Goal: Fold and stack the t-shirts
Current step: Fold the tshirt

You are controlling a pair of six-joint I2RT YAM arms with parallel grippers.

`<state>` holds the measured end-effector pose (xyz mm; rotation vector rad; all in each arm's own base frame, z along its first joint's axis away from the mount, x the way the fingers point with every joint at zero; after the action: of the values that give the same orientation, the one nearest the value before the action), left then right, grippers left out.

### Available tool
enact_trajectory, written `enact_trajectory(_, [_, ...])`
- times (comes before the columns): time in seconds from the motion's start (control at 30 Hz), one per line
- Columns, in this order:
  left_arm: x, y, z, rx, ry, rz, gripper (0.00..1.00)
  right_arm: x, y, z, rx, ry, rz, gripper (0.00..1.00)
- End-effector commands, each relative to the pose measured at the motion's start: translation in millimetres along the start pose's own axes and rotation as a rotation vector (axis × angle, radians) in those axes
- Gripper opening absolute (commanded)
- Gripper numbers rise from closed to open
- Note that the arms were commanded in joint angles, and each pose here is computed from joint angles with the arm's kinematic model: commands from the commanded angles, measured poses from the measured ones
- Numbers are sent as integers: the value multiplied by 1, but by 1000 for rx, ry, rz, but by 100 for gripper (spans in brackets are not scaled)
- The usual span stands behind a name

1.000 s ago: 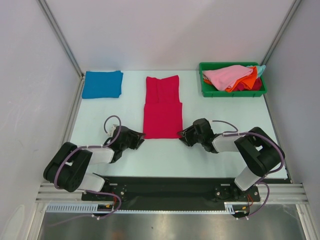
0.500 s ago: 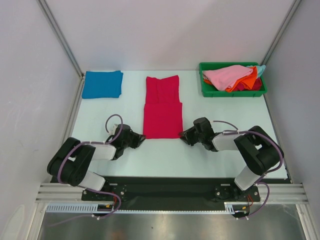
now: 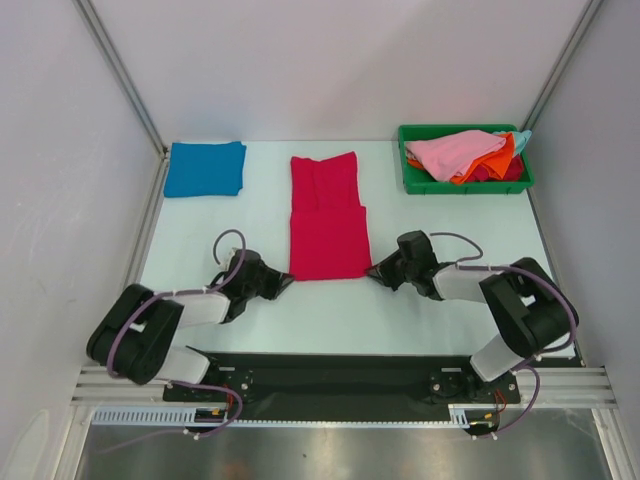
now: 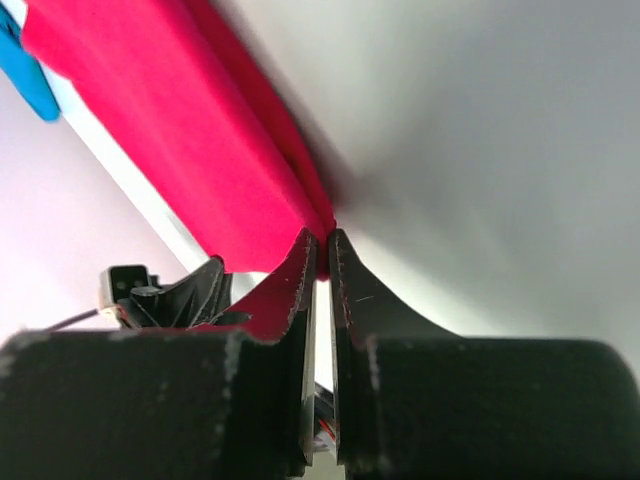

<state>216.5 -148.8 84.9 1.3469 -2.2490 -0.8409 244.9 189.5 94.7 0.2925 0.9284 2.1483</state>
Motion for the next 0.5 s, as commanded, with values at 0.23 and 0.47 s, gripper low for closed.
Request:
enact_trajectory(0.23, [18, 49, 37, 0, -72, 57, 0, 16, 45, -16, 3, 181, 43, 0])
enact_trajectory(0.47, [29, 89, 51, 68, -99, 104, 0, 45, 86, -20, -35, 230, 46, 0])
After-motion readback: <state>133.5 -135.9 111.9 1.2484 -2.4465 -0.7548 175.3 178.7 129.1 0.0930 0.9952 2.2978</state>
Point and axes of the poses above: each gripper's point midway between its finger pads, its own y axis back along the fingers, its own z axis along the line the jaws close on, x = y × z, the point moved 10 cm from there along y, back along the fingers, and after that the axes turned 5 degrees about y, right-handed, at the moved point
